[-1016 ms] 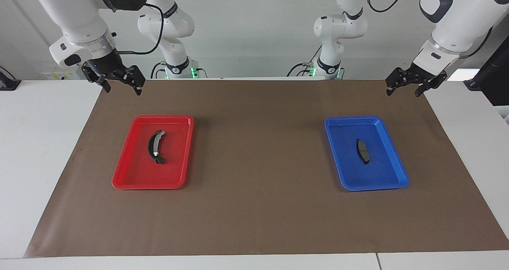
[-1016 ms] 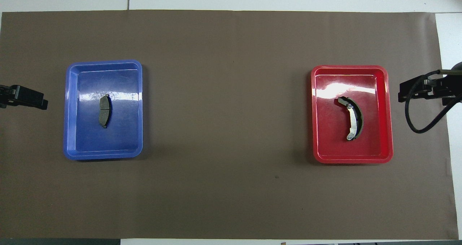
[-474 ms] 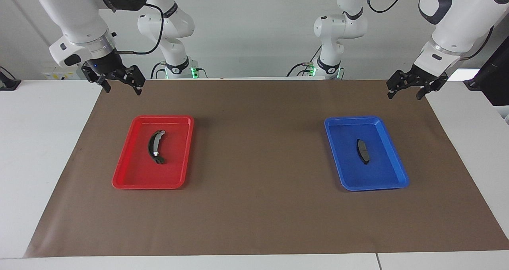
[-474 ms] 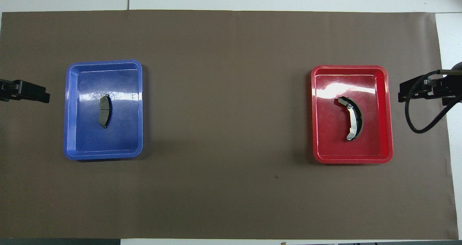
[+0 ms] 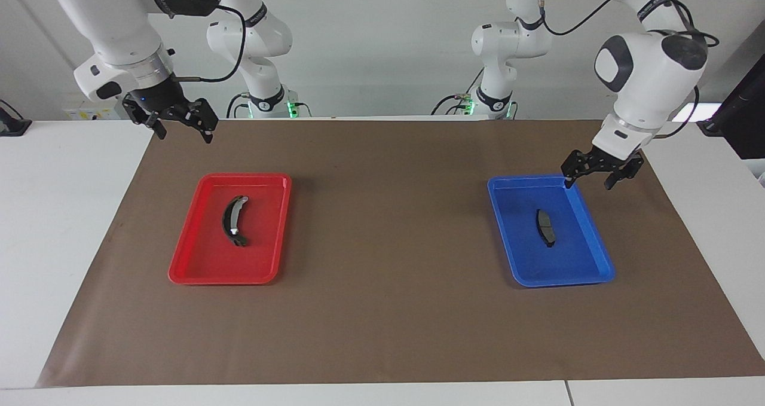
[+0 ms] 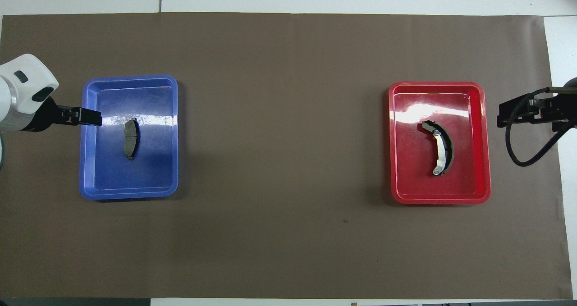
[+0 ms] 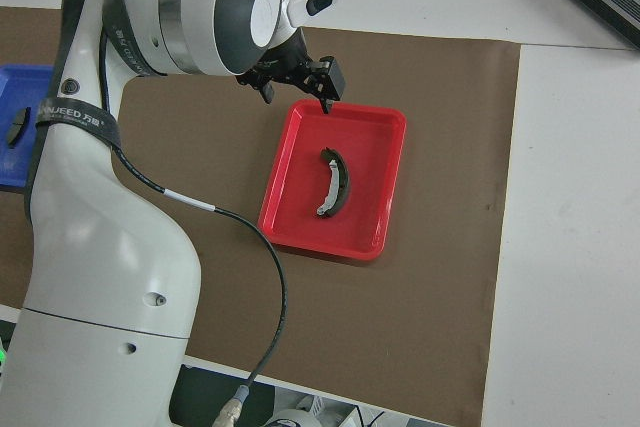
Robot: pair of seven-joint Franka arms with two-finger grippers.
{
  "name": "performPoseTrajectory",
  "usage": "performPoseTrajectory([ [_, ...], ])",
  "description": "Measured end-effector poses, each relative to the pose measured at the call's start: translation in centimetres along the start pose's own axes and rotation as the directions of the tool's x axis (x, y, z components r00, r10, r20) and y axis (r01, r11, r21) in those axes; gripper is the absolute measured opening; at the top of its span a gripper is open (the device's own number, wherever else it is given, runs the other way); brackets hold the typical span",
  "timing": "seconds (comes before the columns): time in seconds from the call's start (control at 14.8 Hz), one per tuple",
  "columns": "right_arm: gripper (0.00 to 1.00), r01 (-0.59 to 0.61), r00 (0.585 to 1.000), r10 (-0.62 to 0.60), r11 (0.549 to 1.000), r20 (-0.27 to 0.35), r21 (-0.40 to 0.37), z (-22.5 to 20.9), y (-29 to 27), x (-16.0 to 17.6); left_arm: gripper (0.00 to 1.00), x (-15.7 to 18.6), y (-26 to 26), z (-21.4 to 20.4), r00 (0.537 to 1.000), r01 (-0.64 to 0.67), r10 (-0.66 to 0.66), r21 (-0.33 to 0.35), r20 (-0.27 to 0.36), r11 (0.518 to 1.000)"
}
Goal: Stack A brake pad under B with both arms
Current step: 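Reach the left gripper to the dark pad while the right gripper reaches the curved pad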
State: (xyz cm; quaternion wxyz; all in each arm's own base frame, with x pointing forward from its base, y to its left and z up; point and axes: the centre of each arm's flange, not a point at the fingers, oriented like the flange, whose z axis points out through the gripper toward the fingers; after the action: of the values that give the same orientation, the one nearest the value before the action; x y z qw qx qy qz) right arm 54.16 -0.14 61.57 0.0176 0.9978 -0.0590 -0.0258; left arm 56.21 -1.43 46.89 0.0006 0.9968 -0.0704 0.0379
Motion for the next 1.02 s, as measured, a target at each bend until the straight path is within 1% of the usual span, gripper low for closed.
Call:
performPoseTrajectory([
  [0.2, 1.00, 0.007, 1.000, -0.007, 1.000, -0.023, 0.003, 1.7, -0.2, 0.3, 1.00, -0.8, 0.2, 5.9, 1.000, -0.004, 0.004, -0.001, 0.022, 1.000],
  [0.34, 1.00, 0.015, 1.000, -0.015, 1.000, -0.027, 0.003, 3.7, -0.3, 0.5, 0.99, -1.3, 1.2, 9.2, 0.999, -0.022, 0.022, -0.002, 0.029, 1.000],
  [0.47, 1.00, 0.030, 0.999, -0.030, 1.000, -0.024, 0.003, 6.9, -0.5, 0.7, 0.99, -2.0, 2.0, 12.0, 0.999, -0.034, 0.034, 0.000, 0.019, 0.999],
  [0.61, 1.00, 0.073, 0.997, -0.073, 0.997, -0.023, 0.006, 10.5, -0.7, 0.9, 0.97, -2.5, 2.0, 14.3, 0.998, -0.062, 0.062, -0.001, 0.027, 0.998],
  [0.74, 1.00, 0.111, 0.993, -0.111, 0.994, -0.044, 0.014, 14.1, -0.5, 1.1, 0.93, -2.7, 1.9, 15.9, 0.995, -0.093, 0.094, -0.004, 0.045, 0.996],
  [0.81, 1.00, 0.124, 0.991, -0.123, 0.992, -0.051, 0.017, 16.0, -0.3, 1.1, 0.93, -2.7, 1.8, 16.5, 0.994, -0.100, 0.100, -0.004, 0.047, 0.995],
  [0.88, 1.00, 0.139, 0.988, -0.138, 0.990, -0.065, 0.022, 18.1, -0.2, 1.0, 0.88, -2.6, 1.8, 17.0, 0.994, -0.104, 0.104, -0.003, 0.045, 0.995],
  [1.02, 1.00, 0.167, 0.981, -0.164, 0.986, -0.109, 0.024, 22.3, -0.2, 0.7, 0.61, -2.5, 1.8, 17.3, 0.992, -0.117, 0.117, -0.001, 0.037, 0.993],
])
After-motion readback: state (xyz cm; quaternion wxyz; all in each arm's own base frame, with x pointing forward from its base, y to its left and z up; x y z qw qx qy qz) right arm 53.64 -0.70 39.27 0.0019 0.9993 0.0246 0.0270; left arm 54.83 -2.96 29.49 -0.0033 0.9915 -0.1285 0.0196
